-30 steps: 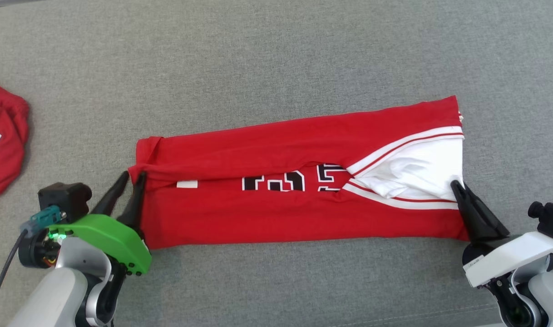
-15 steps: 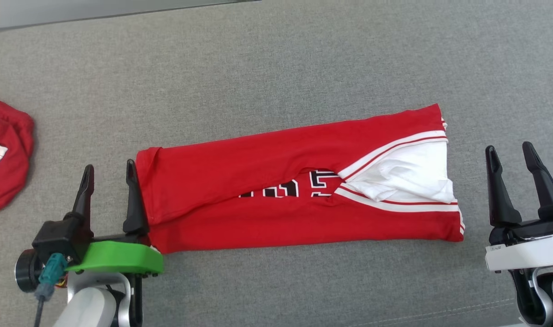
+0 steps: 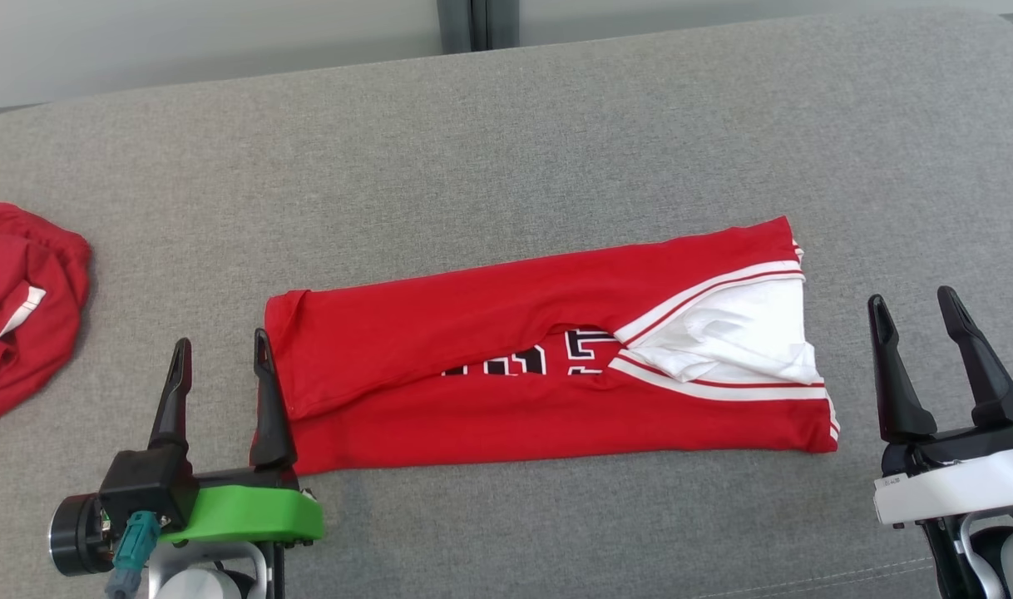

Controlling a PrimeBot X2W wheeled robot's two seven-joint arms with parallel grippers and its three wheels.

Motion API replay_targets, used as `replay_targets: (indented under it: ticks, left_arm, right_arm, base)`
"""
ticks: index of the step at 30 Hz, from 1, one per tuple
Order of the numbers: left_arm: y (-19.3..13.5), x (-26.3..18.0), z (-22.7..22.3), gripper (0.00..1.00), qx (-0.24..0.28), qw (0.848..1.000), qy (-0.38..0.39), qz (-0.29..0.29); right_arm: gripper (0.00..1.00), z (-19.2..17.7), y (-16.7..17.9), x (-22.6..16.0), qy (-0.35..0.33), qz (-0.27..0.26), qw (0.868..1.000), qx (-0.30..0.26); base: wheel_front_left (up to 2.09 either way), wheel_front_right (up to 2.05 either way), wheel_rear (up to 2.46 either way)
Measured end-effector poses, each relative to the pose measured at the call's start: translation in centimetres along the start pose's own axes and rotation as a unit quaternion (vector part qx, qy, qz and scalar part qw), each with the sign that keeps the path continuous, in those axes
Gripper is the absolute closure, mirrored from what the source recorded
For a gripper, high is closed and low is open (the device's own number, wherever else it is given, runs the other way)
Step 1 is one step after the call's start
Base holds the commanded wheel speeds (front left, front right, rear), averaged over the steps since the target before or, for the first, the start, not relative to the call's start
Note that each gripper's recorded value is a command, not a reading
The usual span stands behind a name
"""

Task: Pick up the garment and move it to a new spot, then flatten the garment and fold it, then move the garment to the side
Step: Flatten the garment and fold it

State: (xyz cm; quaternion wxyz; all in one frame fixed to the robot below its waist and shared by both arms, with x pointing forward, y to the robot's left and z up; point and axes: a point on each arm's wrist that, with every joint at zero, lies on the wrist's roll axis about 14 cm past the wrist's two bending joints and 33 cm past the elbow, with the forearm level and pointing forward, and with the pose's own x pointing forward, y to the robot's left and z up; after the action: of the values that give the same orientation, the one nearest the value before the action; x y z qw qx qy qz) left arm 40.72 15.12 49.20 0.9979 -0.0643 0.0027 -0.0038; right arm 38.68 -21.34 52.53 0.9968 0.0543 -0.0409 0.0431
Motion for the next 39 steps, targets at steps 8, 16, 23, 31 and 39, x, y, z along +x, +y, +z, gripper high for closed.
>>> replay_targets:
  ticks: [8,16,23,31,39]
  left_arm:
    - [0.0,0.3,-0.4,0.0,-0.003,1.0,0.003,0.003]
    - [-0.6,2.2,-0.4,0.0,-0.01,1.0,-0.011,0.004]
    - [0.1,2.9,-1.3,0.0,-0.008,1.0,-0.005,0.016]
    - [0.6,3.0,-0.8,0.0,-0.009,1.0,-0.015,0.024]
    - [0.4,2.9,-0.3,0.0,-0.004,0.999,-0.025,0.02]
  right_arm:
    - [0.0,-2.5,-0.6,0.1,0.047,-0.002,0.999,0.004]
    - [0.0,-10.3,-2.1,0.8,0.162,-0.011,0.986,0.028]
    - [0.0,-15.8,-1.0,1.7,0.23,0.002,0.971,0.059]
    - [1.0,-17.0,0.8,1.7,0.26,0.04,0.961,0.08]
    - [1.0,-15.7,-0.6,1.8,0.238,0.033,0.968,0.077]
  base:
    - [0.0,0.0,0.0]
    - [0.0,0.0,0.0]
    - [0.0,0.0,0.0]
    - [0.0,0.0,0.0]
    - [0.0,0.0,0.0]
